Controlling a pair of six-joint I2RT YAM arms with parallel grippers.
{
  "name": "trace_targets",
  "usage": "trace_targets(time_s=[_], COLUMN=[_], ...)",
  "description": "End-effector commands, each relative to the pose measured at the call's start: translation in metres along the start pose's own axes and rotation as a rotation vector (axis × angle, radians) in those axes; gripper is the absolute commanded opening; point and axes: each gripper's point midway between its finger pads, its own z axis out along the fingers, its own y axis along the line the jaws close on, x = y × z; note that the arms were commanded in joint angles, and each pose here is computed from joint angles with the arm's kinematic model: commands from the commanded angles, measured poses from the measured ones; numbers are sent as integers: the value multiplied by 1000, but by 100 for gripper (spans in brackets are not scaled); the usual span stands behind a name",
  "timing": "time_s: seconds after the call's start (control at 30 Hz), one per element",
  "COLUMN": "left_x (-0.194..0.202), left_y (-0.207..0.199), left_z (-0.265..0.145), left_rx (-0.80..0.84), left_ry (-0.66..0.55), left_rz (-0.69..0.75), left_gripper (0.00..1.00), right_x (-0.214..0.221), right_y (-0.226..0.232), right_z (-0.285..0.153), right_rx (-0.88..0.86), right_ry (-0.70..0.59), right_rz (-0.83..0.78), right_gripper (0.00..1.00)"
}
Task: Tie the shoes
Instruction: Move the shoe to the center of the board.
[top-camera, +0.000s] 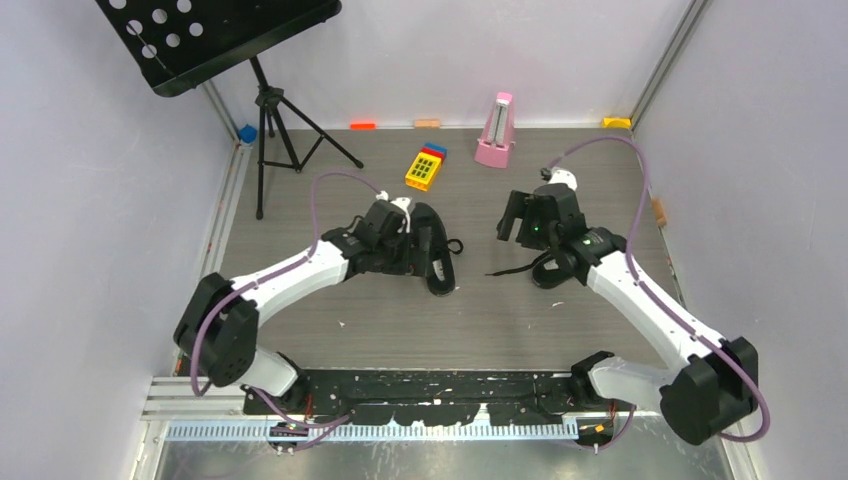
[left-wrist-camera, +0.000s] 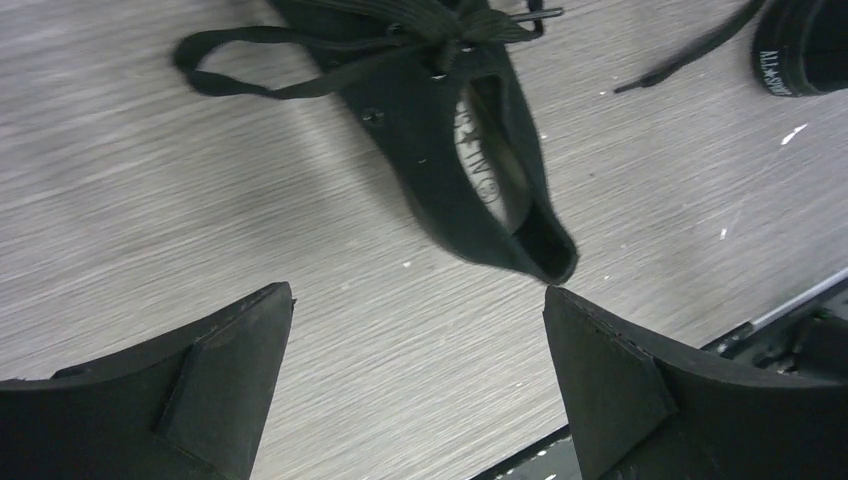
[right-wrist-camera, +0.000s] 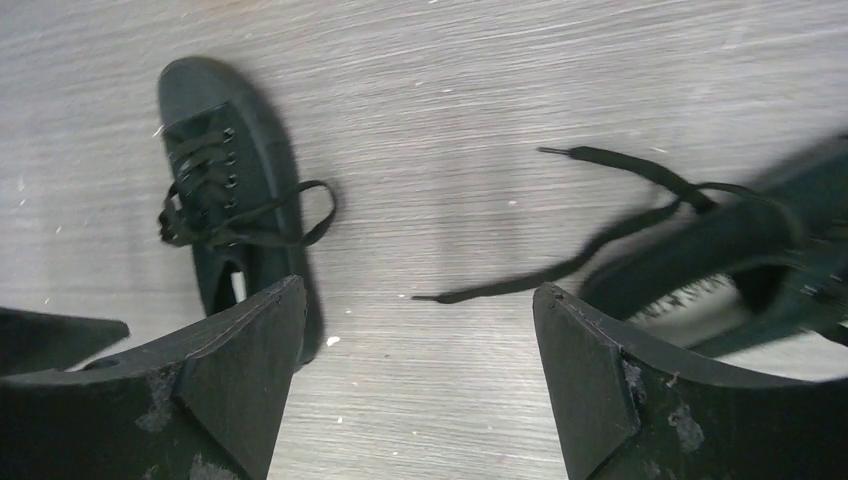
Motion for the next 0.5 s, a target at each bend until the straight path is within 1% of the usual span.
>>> trace_targets(time_s=[0.0,0.17,0.2,0.23,0.27,0.37,0.4,0.43,0.47], left_x=[-15,-16,-16,-15,-15,-18,-21,-29,-35], left_y=[-31,-22,-19,-17,-12,3,9,15,21], left_z=[23,59,66,73,78,90,92,93,93], left_rx=[115,72,62,50,37,26,18,5,-20], left_ry=[-51,-67,-63,-55,-49,-43,-51,-62,-65], left_rz=[-94,-150,-152,-151,-155,-185,-187,-182,-171], left_gripper=[100,100,97,89,80,35,25,19,17], right_x=[-2,1,2,2,2,2,2,2,2], right_y=[-31,-56,-59,-63,-67,-71,-71,-71,-72], right_z=[-21,-43,-47,-51,-55,-63,-64,-64,-64], right_rx=[121,188,194,200,211,205,200,199,201], right_ry=[-28,-104,-118,-132,-152,-183,-187,-189,-190], right_rz=[44,80,87,94,102,116,118,120,120], right_gripper=[88,88,88,88,88,87,87,87,87])
